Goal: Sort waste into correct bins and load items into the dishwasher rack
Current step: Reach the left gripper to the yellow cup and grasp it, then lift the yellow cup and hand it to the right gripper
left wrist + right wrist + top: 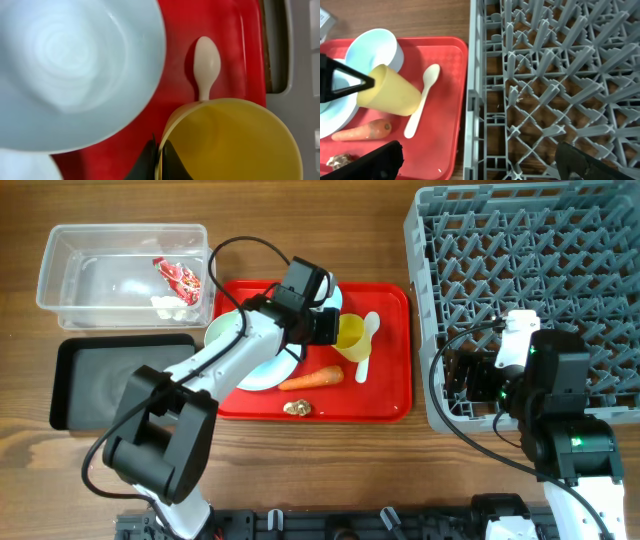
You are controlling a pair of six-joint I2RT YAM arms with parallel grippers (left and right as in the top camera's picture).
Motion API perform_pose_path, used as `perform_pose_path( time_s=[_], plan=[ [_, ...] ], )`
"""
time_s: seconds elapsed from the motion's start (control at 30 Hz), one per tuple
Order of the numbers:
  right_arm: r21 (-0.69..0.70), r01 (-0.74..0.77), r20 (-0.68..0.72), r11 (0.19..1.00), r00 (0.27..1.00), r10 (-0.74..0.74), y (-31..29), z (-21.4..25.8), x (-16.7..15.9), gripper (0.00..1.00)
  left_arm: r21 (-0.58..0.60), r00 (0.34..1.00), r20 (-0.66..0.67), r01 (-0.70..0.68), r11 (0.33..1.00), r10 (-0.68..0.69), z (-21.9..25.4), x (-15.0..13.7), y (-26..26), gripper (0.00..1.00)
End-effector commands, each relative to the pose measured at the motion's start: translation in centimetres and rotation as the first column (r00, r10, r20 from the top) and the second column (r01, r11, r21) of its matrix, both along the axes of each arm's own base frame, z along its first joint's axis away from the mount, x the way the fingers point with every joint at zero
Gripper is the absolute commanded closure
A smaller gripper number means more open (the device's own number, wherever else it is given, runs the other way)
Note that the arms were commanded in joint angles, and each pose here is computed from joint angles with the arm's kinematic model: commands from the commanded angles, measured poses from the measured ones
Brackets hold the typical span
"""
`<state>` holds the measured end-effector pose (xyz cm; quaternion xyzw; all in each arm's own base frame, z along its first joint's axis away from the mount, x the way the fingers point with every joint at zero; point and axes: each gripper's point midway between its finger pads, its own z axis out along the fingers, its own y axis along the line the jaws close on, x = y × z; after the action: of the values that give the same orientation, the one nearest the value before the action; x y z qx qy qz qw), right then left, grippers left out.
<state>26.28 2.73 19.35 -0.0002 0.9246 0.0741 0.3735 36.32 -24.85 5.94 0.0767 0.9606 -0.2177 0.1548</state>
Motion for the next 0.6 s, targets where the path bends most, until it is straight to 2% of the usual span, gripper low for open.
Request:
perform_pose_path(
  time_s=[0.0,0.1,0.17,0.27,0.33,0.4,0.5,0.57],
  plan=[
    [-0.05,0.105,0.011,0.993,0.994,-0.105,-1.9,0.4,0.9,0.0,-0.128,0.998,-0.005,-0.058,0.99,0.058,3.7,1.1,1.0,0.96],
    [-0.042,0.129,0.0,0.991,0.992,-0.129,-2.0,-0.1,1.7,0.0,-0.313,0.997,-0.055,-0.07,0.947,0.055,6.7,1.3,0.8,0.96],
    [-0.006,0.099,-0.009,0.995,0.995,-0.099,-1.2,-0.5,2.8,0.0,-0.456,0.996,-0.088,-0.054,0.888,0.015,8.9,1.5,0.4,0.96],
    [0.133,-0.088,0.016,0.987,0.996,0.087,2.7,-0.5,4.4,0.0,-0.598,0.988,-0.155,-0.073,0.798,-0.026,11.3,1.4,0.7,0.96],
    [0.227,-0.285,0.081,0.931,0.958,0.274,6.2,0.4,4.7,0.0,-0.653,0.979,-0.198,-0.09,0.752,-0.056,12.4,1.1,1.1,0.96],
    [0.305,-0.427,0.155,0.851,0.904,0.398,8.7,1.6,4.7,0.0,-0.703,0.97,-0.216,-0.076,0.707,-0.111,13.4,0.4,1.3,0.96],
    [0.361,-0.532,0.224,0.766,0.847,0.483,10.5,2.5,4.7,0.0,-0.748,0.96,-0.218,-0.047,0.663,-0.178,14.5,-0.5,0.9,0.96],
    [0.402,-0.622,0.29,0.672,0.782,0.551,12.0,3.5,4.2,0.0,-0.762,0.954,-0.218,-0.035,0.646,-0.204,14.9,-0.9,0.8,0.96]
  ],
)
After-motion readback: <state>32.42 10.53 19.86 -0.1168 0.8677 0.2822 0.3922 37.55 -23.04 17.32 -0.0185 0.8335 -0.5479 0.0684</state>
